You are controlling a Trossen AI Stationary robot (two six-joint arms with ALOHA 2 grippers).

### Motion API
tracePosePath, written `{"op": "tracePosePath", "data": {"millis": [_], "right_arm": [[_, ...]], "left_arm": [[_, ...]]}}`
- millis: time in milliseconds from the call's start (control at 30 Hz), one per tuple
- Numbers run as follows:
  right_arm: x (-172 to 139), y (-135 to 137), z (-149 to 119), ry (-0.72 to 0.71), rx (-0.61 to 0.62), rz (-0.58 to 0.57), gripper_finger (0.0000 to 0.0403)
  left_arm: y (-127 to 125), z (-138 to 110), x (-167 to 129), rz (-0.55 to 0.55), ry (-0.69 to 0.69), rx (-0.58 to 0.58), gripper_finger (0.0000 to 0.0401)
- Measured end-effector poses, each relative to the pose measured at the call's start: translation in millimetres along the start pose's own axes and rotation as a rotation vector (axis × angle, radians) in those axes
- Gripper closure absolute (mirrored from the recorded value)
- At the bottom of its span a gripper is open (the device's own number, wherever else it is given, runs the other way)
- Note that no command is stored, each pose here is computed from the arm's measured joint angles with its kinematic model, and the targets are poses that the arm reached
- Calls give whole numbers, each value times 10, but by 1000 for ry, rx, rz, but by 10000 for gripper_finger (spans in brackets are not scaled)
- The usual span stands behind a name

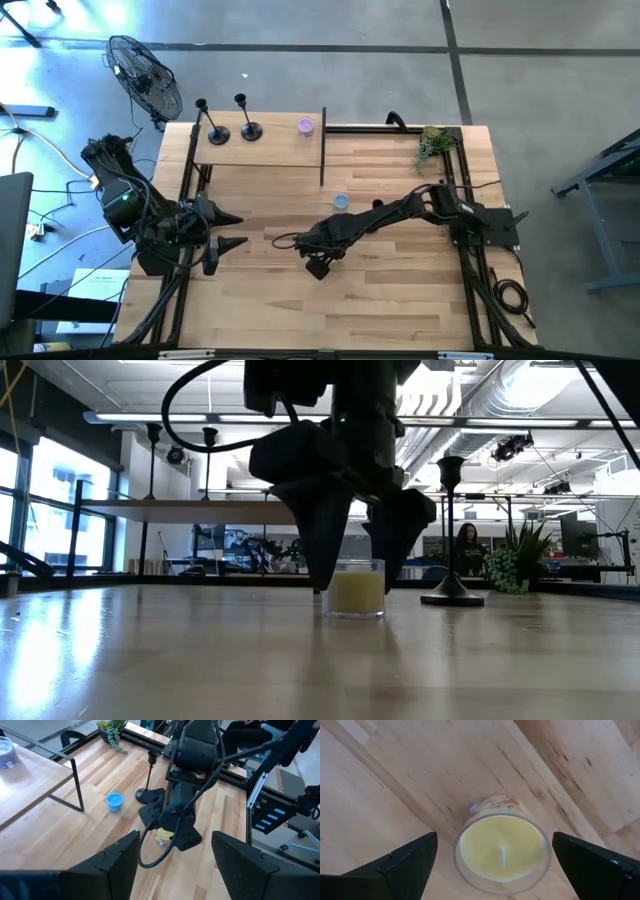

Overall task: Pick & Place candle stick holders
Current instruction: Put the yellow candle on the shelf

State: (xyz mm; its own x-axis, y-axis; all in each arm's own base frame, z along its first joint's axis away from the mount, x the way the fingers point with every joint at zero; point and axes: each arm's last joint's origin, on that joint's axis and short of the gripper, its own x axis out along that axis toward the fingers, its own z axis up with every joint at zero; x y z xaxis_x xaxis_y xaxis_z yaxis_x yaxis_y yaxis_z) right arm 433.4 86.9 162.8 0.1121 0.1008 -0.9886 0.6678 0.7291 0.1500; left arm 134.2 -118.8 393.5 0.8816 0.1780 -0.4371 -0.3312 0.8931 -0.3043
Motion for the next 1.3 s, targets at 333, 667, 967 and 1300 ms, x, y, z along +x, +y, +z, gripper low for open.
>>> {"op": "tracePosePath", "data": {"millis": [333,667,967,1300], "right_arm": [[-1,0,15,4,-4,14,67],[-5,1,9,18,-23,23,182],[-6,-1,8,17,-30,19,182],[-11,-16,-1,21,-66,-1,182]], "left_arm": [[0,-1,0,0,1,1,158],[0,-1,0,0,1,1,158],[0,-1,0,-1,2,1,158],[-8,-15,-1,-30,48,-1,158]]}}
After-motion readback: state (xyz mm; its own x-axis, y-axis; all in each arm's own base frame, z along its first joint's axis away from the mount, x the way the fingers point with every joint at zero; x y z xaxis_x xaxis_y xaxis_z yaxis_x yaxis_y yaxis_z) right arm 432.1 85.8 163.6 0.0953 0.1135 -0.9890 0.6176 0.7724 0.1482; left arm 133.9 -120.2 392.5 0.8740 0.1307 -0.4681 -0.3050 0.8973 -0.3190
